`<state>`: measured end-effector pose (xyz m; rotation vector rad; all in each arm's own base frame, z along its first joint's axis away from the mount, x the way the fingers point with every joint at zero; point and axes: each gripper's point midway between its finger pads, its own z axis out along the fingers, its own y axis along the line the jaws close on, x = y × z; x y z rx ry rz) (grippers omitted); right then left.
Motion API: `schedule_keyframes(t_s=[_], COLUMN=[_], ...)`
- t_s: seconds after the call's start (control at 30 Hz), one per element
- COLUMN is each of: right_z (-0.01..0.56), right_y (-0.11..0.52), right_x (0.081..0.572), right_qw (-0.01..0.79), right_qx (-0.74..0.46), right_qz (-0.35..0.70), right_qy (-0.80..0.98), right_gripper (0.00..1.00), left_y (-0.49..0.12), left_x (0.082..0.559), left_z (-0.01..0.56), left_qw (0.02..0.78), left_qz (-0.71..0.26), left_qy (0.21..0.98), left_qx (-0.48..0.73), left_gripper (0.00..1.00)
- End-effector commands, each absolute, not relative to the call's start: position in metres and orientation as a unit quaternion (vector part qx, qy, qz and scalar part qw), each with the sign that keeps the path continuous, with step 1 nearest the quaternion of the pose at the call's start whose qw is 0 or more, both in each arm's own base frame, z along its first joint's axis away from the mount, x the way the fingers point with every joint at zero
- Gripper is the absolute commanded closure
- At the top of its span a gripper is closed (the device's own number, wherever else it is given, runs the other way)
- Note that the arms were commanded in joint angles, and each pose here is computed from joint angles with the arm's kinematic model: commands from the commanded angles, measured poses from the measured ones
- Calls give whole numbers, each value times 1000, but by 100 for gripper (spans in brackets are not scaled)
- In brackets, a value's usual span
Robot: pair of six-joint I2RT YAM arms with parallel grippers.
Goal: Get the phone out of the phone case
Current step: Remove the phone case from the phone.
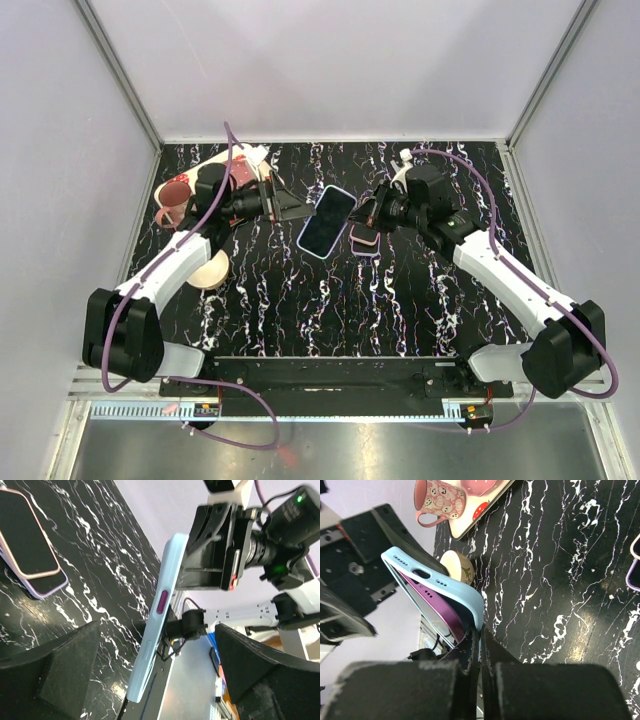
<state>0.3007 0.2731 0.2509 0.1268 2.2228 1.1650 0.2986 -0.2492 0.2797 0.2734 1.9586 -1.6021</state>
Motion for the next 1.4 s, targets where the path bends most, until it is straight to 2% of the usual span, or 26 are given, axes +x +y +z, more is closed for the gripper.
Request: schedule_keyframes(t_s=[0.0,0.13,0.23,0.27,0.37,0.47,0.5,0.57,0.6,0.67,0.7,0.73,0.8,0.93,0.97,1.03,1.37], right_z=[323,328,332,334,333,330,329,328,326,327,333,336,345,336,336,338,341], right_y=[284,285,284,283,284,284,284,286,287,289,290,292,293,299,300,304,320], right_x=[300,299,299,298,299,299,300,300,301,300,301,300,301,301,301,302,301], right_qw=[356,354,355,355,352,347,347,344,339,334,339,339,344,322,319,311,291], right_qx=[8,9,10,9,10,11,12,11,12,12,7,7,13,23,24,23,-3], right_qz=[516,531,537,540,542,542,543,549,551,561,572,585,606,639,646,668,679], right_qy=[779,770,765,764,763,765,765,762,762,758,747,736,717,698,693,676,674], right_gripper=[100,100,100,100,100,100,100,100,100,100,91,76,68,68,68,69,71], left_y=[-260,-267,-269,-269,-270,-269,-270,-271,-273,-274,-274,-275,-275,-275,-274,-277,-293], left_x=[270,267,267,267,267,268,269,269,269,267,266,264,262,251,247,247,242], left_z=[289,279,274,275,278,281,281,284,283,290,291,295,301,319,327,326,328], left_qw=[287,268,262,265,268,270,271,270,264,264,262,248,258,226,238,215,205], left_qz=[-642,-645,-646,-647,-649,-650,-650,-656,-660,-675,-680,-692,-707,-751,-759,-770,-768], left_qy=[692,696,699,696,694,693,693,688,686,672,667,664,642,605,587,583,583], left_qx=[164,166,161,164,161,156,154,154,154,155,152,139,147,136,152,144,167], left_gripper=[1,9,19,26,38,56,71,92,100,100,100,100,100,100,100,100,100])
